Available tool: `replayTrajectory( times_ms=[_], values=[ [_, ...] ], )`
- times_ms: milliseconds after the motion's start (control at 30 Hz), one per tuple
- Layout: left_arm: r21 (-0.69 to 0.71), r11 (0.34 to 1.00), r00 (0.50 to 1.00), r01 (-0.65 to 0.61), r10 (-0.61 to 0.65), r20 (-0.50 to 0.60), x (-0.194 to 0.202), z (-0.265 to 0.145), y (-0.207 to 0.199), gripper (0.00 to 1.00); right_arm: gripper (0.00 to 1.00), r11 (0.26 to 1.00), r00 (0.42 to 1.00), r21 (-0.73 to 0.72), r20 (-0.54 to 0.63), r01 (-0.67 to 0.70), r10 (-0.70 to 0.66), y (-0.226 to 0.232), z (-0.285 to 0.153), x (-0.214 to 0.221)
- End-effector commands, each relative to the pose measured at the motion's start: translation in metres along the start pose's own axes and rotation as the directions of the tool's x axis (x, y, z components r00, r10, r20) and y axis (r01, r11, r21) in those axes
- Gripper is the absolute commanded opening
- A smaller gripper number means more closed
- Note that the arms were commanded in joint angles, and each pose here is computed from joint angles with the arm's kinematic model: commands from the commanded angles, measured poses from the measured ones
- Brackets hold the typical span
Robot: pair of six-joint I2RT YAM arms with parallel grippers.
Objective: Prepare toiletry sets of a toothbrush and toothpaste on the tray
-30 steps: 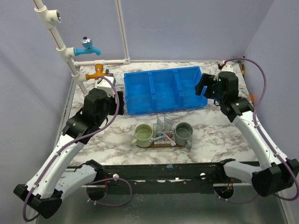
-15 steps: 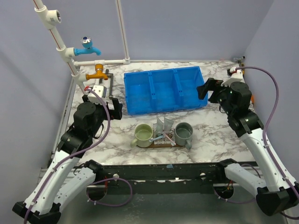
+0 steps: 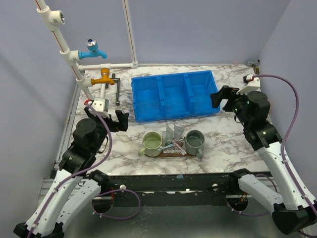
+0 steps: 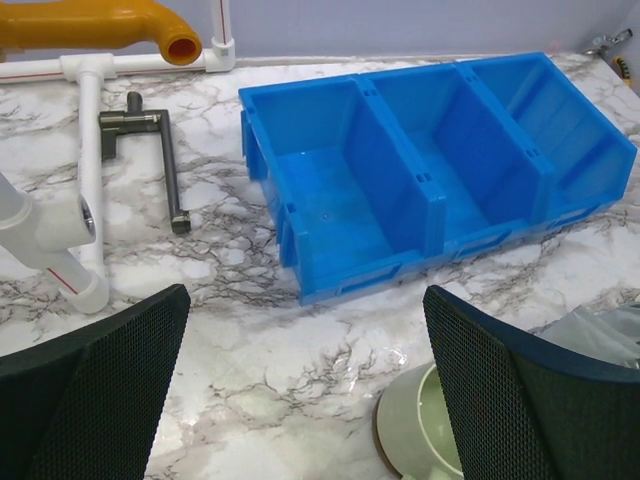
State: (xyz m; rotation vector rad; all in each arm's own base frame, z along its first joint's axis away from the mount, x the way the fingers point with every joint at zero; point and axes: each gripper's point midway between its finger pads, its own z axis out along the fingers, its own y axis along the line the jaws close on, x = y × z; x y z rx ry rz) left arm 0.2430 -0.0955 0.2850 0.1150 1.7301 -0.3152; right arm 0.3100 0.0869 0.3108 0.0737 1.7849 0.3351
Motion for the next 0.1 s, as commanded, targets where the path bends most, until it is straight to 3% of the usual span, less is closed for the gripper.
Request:
replayTrajectory(
  times_ms=[0,67],
  values=[
    [0.008,1.0,0.999,-0.002,0.001,0.046,-0.0074,-0.0036,0.0005,0.99,1.0,0.999,0.999,-0.034,-0.034,0.024,-0.025,0.0072,0.005,0.0007],
    [0.006,1.0,0.999,-0.007,0.006,0.05,-0.0087,-0.0037,0.0009,0.99,1.0,0.999,0.999,-0.042,-0.039,0.012,-0.014,0.0093,0.0056,0.001]
  ],
)
